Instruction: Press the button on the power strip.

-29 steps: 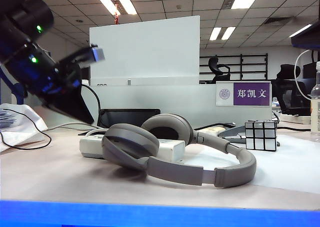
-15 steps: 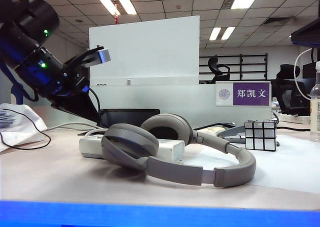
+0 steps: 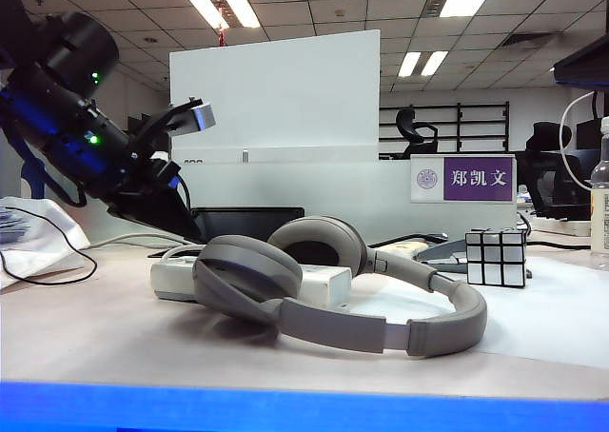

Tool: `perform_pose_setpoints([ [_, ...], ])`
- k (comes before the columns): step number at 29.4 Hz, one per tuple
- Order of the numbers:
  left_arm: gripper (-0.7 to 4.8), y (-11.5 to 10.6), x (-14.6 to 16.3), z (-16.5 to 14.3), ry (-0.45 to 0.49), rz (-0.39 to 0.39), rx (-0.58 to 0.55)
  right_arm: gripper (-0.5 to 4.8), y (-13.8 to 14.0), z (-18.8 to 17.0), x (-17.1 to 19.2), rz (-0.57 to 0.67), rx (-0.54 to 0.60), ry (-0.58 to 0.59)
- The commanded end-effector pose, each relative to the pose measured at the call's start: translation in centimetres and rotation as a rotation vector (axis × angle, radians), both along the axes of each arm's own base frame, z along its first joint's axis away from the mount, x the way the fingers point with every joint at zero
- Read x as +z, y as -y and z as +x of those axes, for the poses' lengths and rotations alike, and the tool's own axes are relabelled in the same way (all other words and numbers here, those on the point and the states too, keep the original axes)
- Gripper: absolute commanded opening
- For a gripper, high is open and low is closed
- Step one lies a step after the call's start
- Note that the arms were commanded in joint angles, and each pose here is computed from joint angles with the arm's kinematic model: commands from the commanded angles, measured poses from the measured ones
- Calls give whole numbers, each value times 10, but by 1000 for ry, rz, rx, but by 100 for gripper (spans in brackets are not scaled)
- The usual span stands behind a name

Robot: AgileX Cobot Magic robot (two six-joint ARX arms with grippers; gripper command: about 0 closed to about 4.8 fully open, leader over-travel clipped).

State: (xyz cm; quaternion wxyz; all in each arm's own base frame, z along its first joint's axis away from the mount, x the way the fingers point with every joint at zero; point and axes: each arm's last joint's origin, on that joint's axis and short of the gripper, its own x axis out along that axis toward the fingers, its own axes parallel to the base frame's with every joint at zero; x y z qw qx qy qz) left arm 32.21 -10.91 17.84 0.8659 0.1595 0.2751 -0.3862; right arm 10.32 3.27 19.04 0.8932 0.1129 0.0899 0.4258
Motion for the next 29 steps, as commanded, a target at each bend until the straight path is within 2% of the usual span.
perform_pose_setpoints([
  [1, -5, 1, -2, 4, -16, -13, 1, 0, 0, 0, 3, 0, 1, 24],
  [20, -5, 1, -7, 4, -53, 12, 20, 0, 0, 0, 3, -4, -3, 30],
  [29, -5, 2, -31, 6, -141, 29, 20, 0, 0, 0, 3, -4, -2, 30],
])
